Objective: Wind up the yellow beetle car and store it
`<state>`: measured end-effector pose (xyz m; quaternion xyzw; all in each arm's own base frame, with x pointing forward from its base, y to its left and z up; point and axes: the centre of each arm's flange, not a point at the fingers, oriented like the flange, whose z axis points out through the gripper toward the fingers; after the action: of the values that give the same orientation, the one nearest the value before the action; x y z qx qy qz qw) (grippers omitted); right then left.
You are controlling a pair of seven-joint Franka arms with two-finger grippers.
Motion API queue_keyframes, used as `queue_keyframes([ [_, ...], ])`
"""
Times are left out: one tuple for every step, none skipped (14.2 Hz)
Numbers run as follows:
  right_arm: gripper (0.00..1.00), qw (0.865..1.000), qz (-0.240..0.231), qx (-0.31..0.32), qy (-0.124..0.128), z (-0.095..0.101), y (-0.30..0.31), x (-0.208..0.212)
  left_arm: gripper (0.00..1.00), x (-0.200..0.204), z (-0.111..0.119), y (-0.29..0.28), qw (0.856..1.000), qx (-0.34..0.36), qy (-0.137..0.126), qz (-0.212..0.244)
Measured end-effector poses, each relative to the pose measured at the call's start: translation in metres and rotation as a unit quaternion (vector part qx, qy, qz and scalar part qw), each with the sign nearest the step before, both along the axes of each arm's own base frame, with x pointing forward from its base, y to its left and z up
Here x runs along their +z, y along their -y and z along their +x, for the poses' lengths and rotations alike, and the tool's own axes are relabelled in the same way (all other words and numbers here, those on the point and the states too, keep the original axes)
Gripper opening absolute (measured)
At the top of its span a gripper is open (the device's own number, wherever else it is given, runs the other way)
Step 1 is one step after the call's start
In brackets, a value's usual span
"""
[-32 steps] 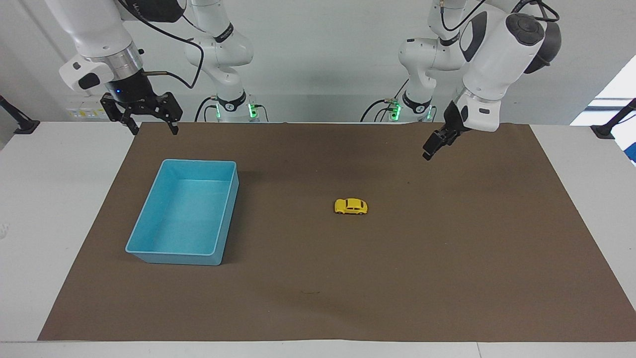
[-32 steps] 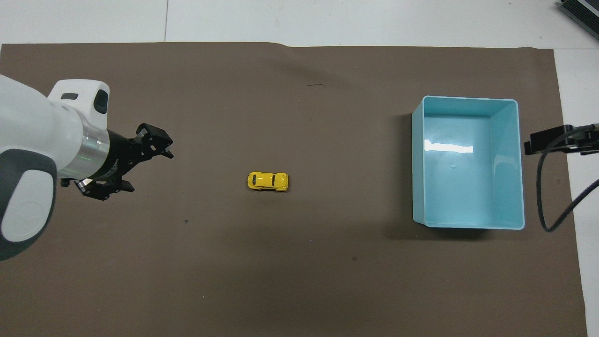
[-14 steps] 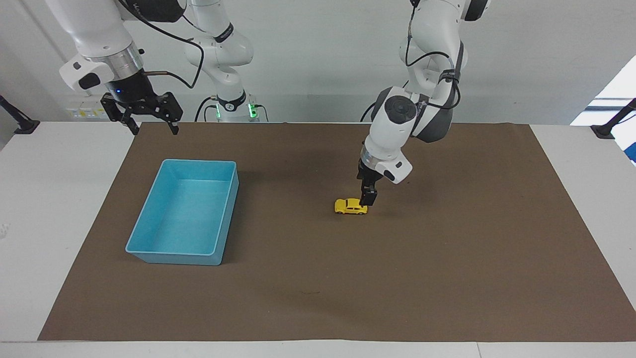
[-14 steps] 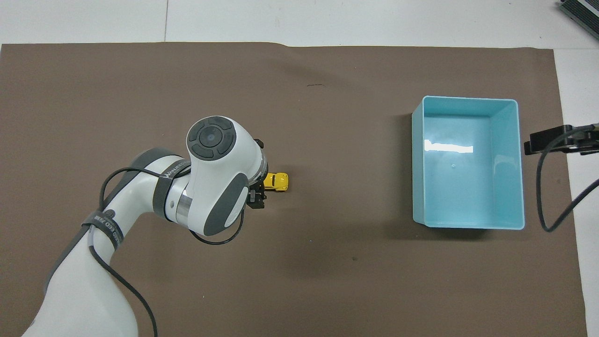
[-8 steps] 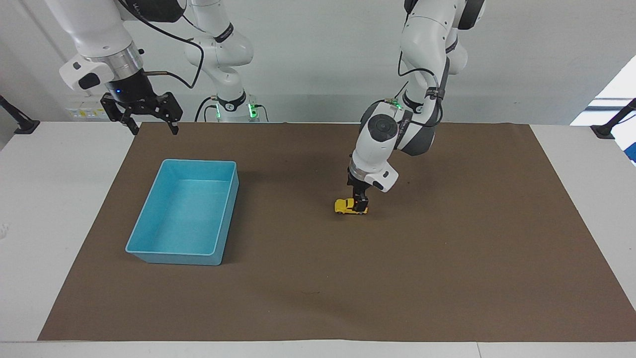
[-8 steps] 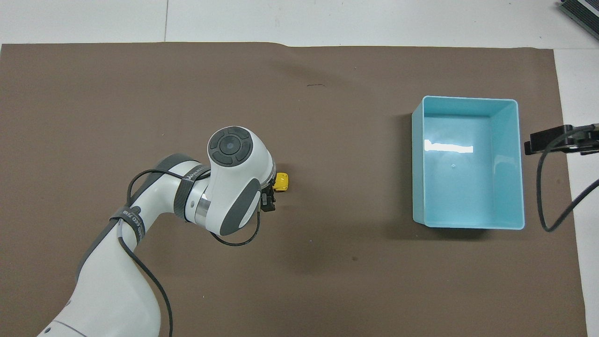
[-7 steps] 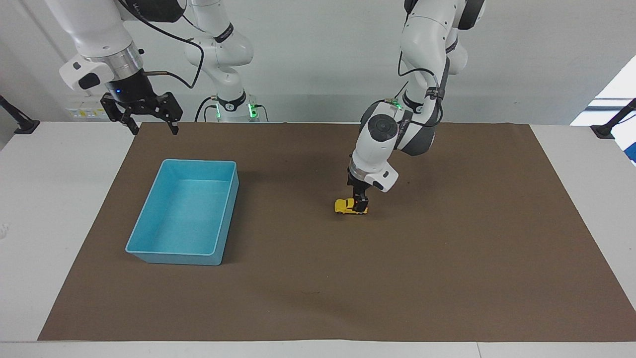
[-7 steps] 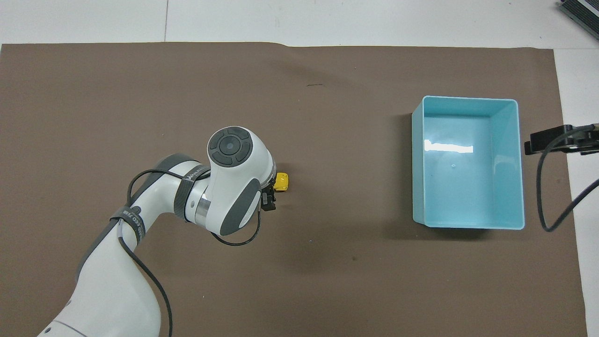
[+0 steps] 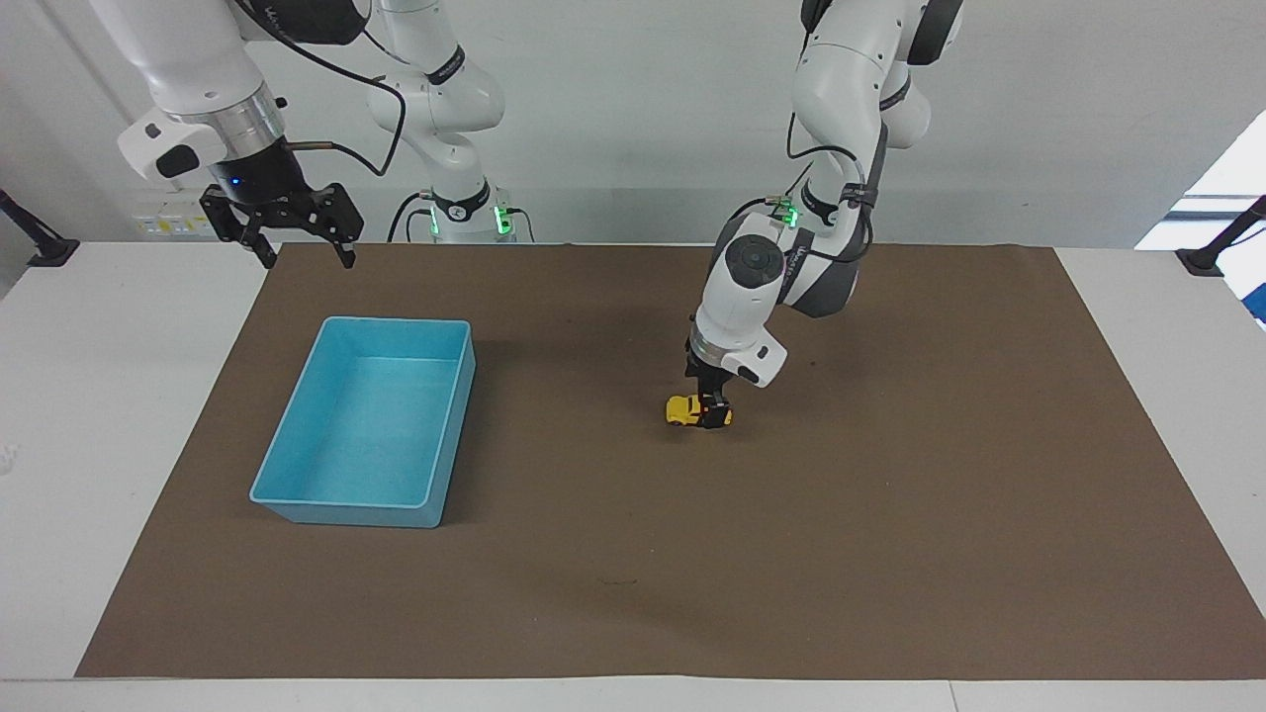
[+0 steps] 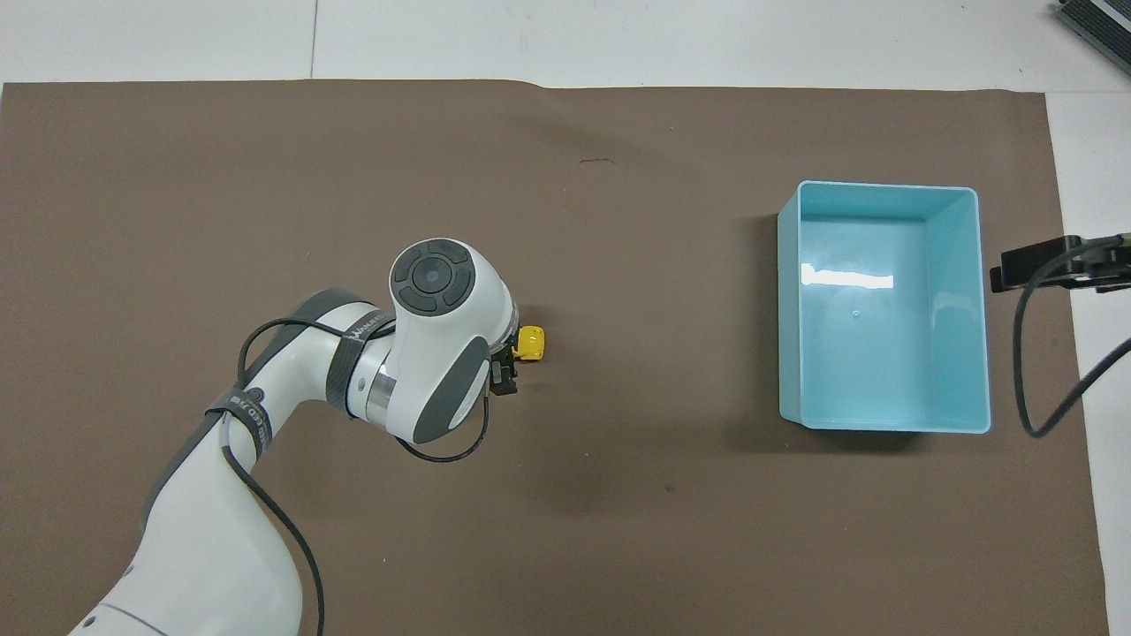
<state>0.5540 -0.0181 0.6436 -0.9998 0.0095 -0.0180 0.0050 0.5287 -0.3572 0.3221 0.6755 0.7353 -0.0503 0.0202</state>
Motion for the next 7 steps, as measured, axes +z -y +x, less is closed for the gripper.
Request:
queue_keyframes([
  [1.00,1.000,0.000,0.000,0.000,0.0000,0.0000,0.0000,1.00,-0.0002,0.0001,-0.0002,1.000,0.000,0.000,0.000],
  [1.00,1.000,0.000,0.000,0.000,0.0000,0.0000,0.0000,0.95,-0.0002,0.0000,-0.0001,1.000,0.000,0.000,0.000],
  [1.00,1.000,0.000,0.000,0.000,0.0000,0.0000,0.0000,0.94,-0.0003,-0.0004,0.0004,1.000,-0.001,0.000,0.000],
  [1.00,1.000,0.000,0.000,0.000,0.0000,0.0000,0.0000,0.87,-0.0004,-0.0007,0.0009,1.000,-0.001,0.000,0.001],
  [1.00,1.000,0.000,0.000,0.000,0.0000,0.0000,0.0000,0.87,-0.0005,-0.0009,0.0011,1.000,-0.002,0.000,0.001],
  [1.00,1.000,0.000,0.000,0.000,0.0000,0.0000,0.0000,0.83,-0.0006,-0.0010,0.0011,1.000,-0.002,0.000,0.001],
  [1.00,1.000,0.000,0.000,0.000,0.0000,0.0000,0.0000,0.82,-0.0011,-0.0011,0.0010,1.000,-0.003,0.001,0.003],
])
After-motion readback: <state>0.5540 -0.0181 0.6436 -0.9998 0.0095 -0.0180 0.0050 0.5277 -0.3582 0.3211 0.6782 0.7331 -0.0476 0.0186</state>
